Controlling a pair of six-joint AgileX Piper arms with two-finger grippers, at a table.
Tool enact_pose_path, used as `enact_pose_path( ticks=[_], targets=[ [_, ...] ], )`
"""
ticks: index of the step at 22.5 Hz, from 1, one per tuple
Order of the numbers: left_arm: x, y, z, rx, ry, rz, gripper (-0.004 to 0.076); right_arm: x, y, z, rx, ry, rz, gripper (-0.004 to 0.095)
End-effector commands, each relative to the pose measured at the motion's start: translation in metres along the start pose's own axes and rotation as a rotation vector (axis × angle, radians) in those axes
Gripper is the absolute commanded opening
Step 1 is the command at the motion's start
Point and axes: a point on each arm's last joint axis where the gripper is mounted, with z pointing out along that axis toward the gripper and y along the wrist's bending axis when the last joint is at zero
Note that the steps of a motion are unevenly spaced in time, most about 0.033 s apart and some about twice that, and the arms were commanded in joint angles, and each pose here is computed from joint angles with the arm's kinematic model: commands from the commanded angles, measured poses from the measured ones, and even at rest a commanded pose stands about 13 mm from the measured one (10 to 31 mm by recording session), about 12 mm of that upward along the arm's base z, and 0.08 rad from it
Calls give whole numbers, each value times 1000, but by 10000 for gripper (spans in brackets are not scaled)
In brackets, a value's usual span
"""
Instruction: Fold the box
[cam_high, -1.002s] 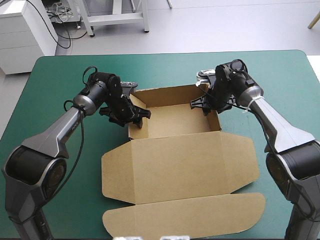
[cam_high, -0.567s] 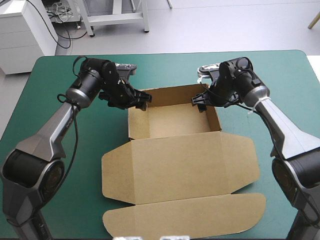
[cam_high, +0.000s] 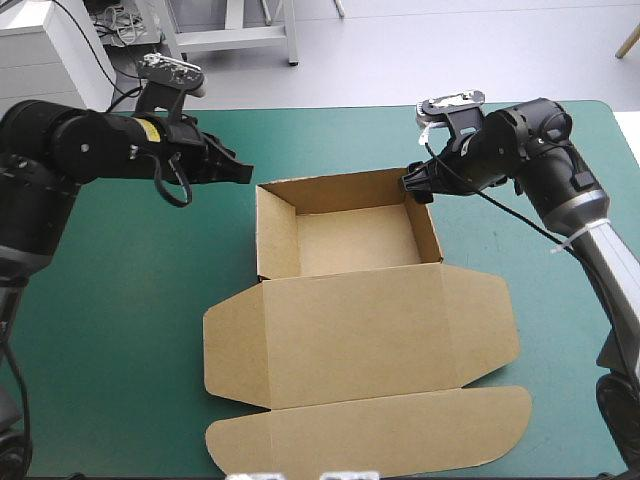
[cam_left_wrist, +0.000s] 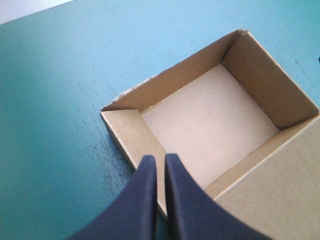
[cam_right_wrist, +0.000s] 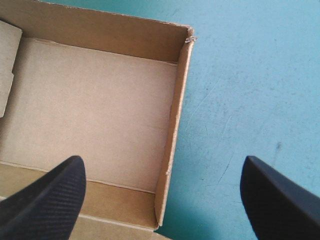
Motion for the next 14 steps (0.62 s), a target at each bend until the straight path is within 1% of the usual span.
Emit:
enact_pose_path(
  ticks=[1,5,6,9,14],
  targets=[
    [16,-8,-37,11,-40,52,-8,-5,0,-37,-1,-132,-18,780],
    [52,-8,-38,8,37,57,-8,-4,0,-36,-1,-124,-18,780],
    [69,-8,-34,11,81,53,-8,-5,0,-36,-1,-126,-18,780],
    [99,-7,-24,14,150,45,-8,-6,0,-34,-1,-136,-18,780],
    [138,-3,-9,-12,198,39,-8,-8,0,-18,-1,-99,-18,780]
  ],
)
